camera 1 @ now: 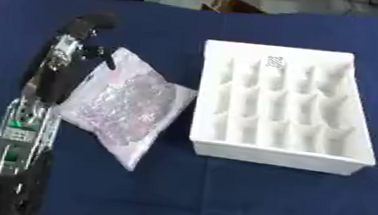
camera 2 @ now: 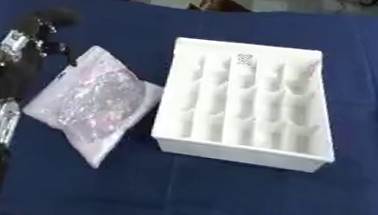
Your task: Pick up objects on the table and place them in the box.
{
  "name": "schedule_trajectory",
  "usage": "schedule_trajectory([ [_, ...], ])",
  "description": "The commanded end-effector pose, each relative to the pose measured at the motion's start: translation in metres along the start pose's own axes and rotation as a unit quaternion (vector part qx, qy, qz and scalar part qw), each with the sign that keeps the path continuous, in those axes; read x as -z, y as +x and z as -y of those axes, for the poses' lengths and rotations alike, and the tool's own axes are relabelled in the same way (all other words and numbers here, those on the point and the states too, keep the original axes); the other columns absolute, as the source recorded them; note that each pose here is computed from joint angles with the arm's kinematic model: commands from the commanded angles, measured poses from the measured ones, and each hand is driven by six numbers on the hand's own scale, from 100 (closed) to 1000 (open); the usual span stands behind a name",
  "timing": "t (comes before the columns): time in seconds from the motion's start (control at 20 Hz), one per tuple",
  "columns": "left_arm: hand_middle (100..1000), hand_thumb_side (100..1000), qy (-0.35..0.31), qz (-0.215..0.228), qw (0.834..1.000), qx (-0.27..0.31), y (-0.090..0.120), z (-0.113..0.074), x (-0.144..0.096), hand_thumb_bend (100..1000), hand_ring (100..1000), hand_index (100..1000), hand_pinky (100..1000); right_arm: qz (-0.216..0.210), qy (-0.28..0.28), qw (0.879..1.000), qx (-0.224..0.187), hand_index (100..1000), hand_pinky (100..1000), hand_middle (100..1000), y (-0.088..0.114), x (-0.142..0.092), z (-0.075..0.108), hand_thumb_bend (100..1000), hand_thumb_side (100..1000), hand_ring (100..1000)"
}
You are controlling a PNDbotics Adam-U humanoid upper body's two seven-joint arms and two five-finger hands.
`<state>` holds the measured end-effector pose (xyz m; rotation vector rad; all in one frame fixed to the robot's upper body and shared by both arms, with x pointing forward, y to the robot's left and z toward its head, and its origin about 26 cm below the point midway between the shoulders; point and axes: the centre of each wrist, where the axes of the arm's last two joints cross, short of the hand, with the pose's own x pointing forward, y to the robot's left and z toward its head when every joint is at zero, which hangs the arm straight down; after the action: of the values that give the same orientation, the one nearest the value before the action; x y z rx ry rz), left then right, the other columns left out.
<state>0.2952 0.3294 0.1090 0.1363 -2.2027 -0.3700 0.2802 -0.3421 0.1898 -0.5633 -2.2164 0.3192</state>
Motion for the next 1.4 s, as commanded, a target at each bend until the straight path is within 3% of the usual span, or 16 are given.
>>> schedule_trajectory([
  [0.05, 788, 1000, -0.002, 0.012, 1.000, 0.010, 0.005, -0.003, 0.004, 108, 876, 865, 399, 0.012, 0.002, 1.000, -0.007, 956, 507, 761, 0.006, 0.003, 0.004, 100, 776, 646],
  [0.15, 792, 1000, -0.003, 0.014, 1.000, 0.020, 0.007, -0.004, 0.004, 112, 876, 865, 412, 0.012, 0.002, 1.000, -0.007, 956, 507, 761, 0.006, 0.003, 0.004, 100, 775, 646],
  [0.25, 810, 810, -0.016, 0.036, 0.993, 0.113, 0.019, -0.023, 0.005, 100, 870, 847, 542, 0.011, 0.001, 1.000, -0.008, 956, 506, 761, 0.005, 0.002, 0.004, 100, 776, 646],
  [0.3, 821, 636, -0.043, 0.051, 0.974, 0.217, 0.035, -0.044, 0.004, 163, 865, 841, 659, 0.009, 0.001, 1.000, -0.010, 956, 506, 761, 0.005, 0.002, 0.005, 100, 776, 646],
  [0.35, 833, 590, -0.068, 0.056, 0.948, 0.306, 0.047, -0.055, 0.003, 255, 867, 841, 718, 0.009, 0.002, 1.000, -0.010, 956, 506, 761, 0.005, 0.002, 0.005, 100, 776, 646],
  [0.45, 844, 555, -0.117, 0.057, 0.880, 0.457, 0.062, -0.060, 0.005, 370, 869, 840, 785, 0.009, 0.006, 1.000, -0.010, 956, 506, 761, 0.005, 0.002, 0.004, 100, 776, 646],
  [0.55, 845, 555, -0.140, 0.060, 0.828, 0.539, 0.065, -0.056, 0.004, 375, 869, 840, 791, 0.010, 0.007, 1.000, -0.010, 956, 506, 761, 0.006, 0.003, 0.004, 100, 775, 646],
  [0.65, 848, 553, -0.144, 0.066, 0.802, 0.575, 0.064, -0.051, 0.003, 389, 872, 840, 809, 0.010, 0.008, 1.000, -0.010, 956, 507, 761, 0.006, 0.003, 0.005, 100, 775, 646],
  [0.9, 848, 554, -0.148, 0.074, 0.782, 0.601, 0.056, -0.045, 0.002, 378, 873, 840, 818, 0.011, 0.008, 1.000, -0.010, 956, 507, 761, 0.006, 0.003, 0.005, 100, 774, 647],
  [1.4, 846, 577, -0.155, 0.077, 0.777, 0.605, 0.052, -0.044, 0.001, 346, 873, 842, 813, 0.012, 0.006, 1.000, -0.011, 956, 507, 762, 0.006, 0.003, 0.005, 100, 773, 647],
])
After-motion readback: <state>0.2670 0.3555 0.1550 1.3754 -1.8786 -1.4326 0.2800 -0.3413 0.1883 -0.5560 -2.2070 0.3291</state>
